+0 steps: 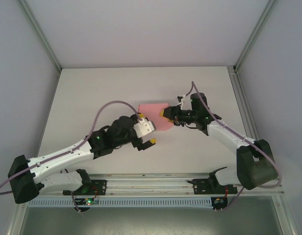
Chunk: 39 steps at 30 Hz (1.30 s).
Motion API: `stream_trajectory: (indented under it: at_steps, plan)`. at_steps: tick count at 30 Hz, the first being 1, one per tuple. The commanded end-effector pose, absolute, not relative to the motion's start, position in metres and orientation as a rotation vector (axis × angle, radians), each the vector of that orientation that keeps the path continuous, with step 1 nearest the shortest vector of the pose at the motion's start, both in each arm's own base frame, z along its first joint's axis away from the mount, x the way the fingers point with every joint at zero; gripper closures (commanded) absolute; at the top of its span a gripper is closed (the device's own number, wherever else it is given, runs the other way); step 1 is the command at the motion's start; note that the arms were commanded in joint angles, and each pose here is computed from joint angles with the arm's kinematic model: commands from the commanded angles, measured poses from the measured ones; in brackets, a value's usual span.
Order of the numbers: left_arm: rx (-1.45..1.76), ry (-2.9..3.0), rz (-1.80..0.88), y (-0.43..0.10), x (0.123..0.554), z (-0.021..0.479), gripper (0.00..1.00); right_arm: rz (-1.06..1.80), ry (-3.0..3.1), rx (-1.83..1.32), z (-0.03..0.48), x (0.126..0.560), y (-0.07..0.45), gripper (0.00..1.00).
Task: Assemble paper box
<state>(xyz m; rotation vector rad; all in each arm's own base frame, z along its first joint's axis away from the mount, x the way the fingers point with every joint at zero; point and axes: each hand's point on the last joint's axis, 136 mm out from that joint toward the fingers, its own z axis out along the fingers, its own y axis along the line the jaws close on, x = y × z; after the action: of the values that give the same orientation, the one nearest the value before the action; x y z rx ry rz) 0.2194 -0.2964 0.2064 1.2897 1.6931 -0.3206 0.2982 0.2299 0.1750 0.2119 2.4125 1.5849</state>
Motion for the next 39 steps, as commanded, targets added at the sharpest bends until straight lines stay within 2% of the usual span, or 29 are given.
stream_trajectory:
  at_steps: [1, 4, 9, 14, 17, 21, 24, 26, 31, 33, 36, 38, 39]
  plan:
    - [1.332, 1.550, -0.004, -0.292, 0.249, 0.212, 0.00, 1.708, 2.490, 0.491, 0.171, 0.300, 0.222, 0.60]
    - [1.353, 1.537, 0.160, -0.292, 0.264, 0.203, 0.00, 1.816, 2.514, 0.547, 0.170, 0.296, 0.227, 0.62]
    - [1.356, 1.489, 0.306, -0.295, 0.283, 0.192, 0.00, 1.839, 2.569, 0.627, 0.162, 0.288, 0.227, 0.63]
    - [1.364, 1.493, 0.333, -0.296, 0.287, 0.183, 0.08, 1.895, 2.532, 0.695, 0.166, 0.287, 0.231, 0.65]
    - [1.377, 1.492, 0.345, -0.295, 0.287, 0.180, 0.15, 1.899, 2.548, 0.711, 0.167, 0.284, 0.232, 0.65]
    - [1.388, 1.503, 0.314, -0.296, 0.285, 0.177, 0.32, 1.911, 2.555, 0.739, 0.167, 0.281, 0.233, 0.65]
    - [1.392, 1.508, 0.290, -0.297, 0.284, 0.174, 0.32, 1.943, 2.556, 0.723, 0.169, 0.279, 0.237, 0.65]
    - [1.395, 1.513, 0.289, -0.296, 0.284, 0.173, 0.36, 1.943, 2.559, 0.724, 0.168, 0.278, 0.238, 0.65]
    - [1.407, 1.539, 0.260, -0.298, 0.282, 0.171, 0.56, 1.952, 2.556, 0.674, 0.175, 0.276, 0.242, 0.64]
    - [1.409, 1.557, 0.251, -0.298, 0.282, 0.170, 0.62, 1.946, 2.545, 0.653, 0.179, 0.275, 0.242, 0.59]
    - [1.409, 1.582, 0.210, -0.300, 0.278, 0.169, 0.66, 1.918, 2.536, 0.628, 0.182, 0.274, 0.240, 0.46]
    - [1.399, 1.582, 0.194, -0.298, 0.276, 0.172, 0.66, 1.874, 2.526, 0.614, 0.182, 0.275, 0.236, 0.27]
    - [1.403, 1.583, 0.181, -0.297, 0.273, 0.173, 0.66, 1.839, 2.511, 0.603, 0.183, 0.277, 0.231, 0.21]
